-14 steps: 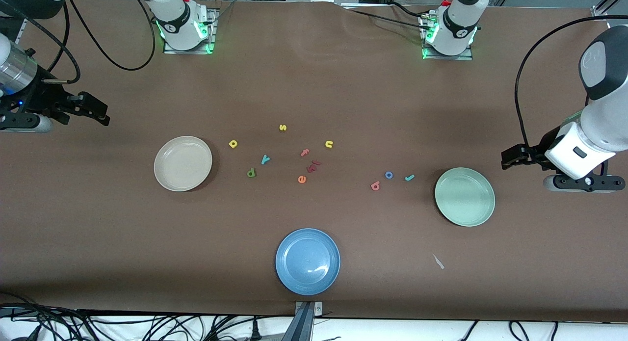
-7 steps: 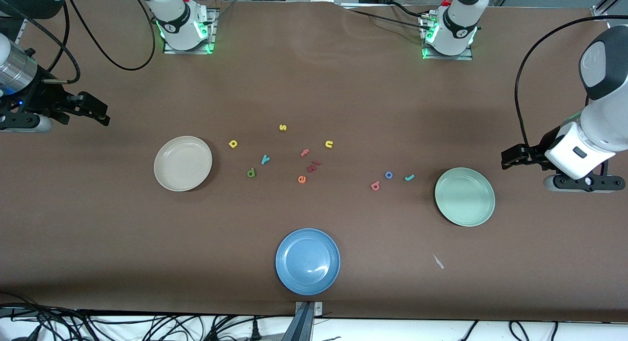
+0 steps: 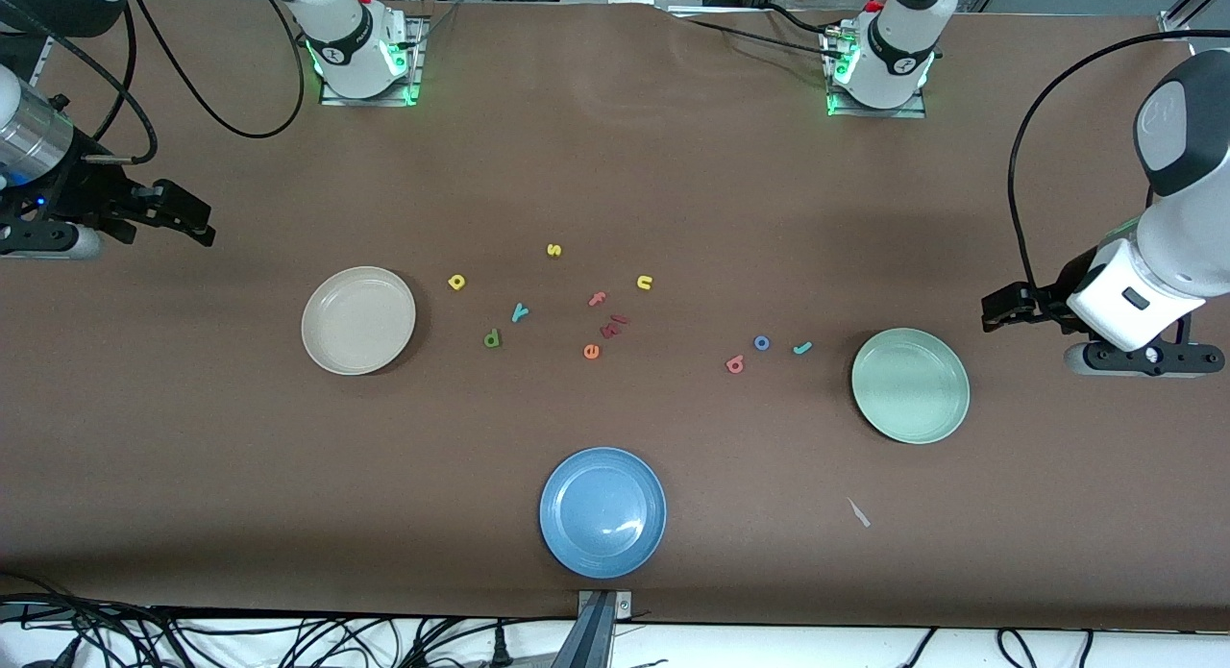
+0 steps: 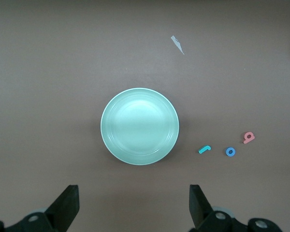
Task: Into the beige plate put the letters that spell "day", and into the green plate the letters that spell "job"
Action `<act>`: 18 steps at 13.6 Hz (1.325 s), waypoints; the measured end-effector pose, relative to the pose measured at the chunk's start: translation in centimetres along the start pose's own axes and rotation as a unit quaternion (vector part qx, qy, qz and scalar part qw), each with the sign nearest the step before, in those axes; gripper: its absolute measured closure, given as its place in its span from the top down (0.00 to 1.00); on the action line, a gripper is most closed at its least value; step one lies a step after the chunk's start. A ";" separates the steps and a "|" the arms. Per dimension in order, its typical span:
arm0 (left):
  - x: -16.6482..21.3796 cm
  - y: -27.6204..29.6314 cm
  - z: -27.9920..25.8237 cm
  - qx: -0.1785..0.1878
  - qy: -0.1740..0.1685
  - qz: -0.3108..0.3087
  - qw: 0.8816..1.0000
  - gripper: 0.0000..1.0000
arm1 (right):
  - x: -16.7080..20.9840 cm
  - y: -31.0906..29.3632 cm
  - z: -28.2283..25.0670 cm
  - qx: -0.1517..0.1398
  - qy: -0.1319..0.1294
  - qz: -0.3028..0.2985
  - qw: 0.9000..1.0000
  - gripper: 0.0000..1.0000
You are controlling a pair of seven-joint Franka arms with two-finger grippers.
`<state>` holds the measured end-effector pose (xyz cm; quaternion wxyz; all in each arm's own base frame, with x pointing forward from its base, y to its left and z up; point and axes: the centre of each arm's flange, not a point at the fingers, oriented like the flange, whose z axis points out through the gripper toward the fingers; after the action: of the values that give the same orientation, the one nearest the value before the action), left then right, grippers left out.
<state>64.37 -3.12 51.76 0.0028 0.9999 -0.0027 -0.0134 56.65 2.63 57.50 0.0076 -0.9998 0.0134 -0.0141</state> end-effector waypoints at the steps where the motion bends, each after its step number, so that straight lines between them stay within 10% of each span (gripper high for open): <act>1: 0.0 0.0 0.0 0.000 0.000 0.000 1.000 1.00 | 0.0 0.0 0.0 0.000 0.000 0.000 1.000 1.00; 18: 0.0 0.5 0.0 0.000 0.000 0.004 1.000 1.00 | 0.1 -0.2 0.3 -0.001 -0.003 0.006 1.000 1.00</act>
<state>64.34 -3.64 51.77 0.0032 0.9999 -0.0068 -0.0133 56.75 2.78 57.16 0.0066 -0.9997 0.0192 -0.0108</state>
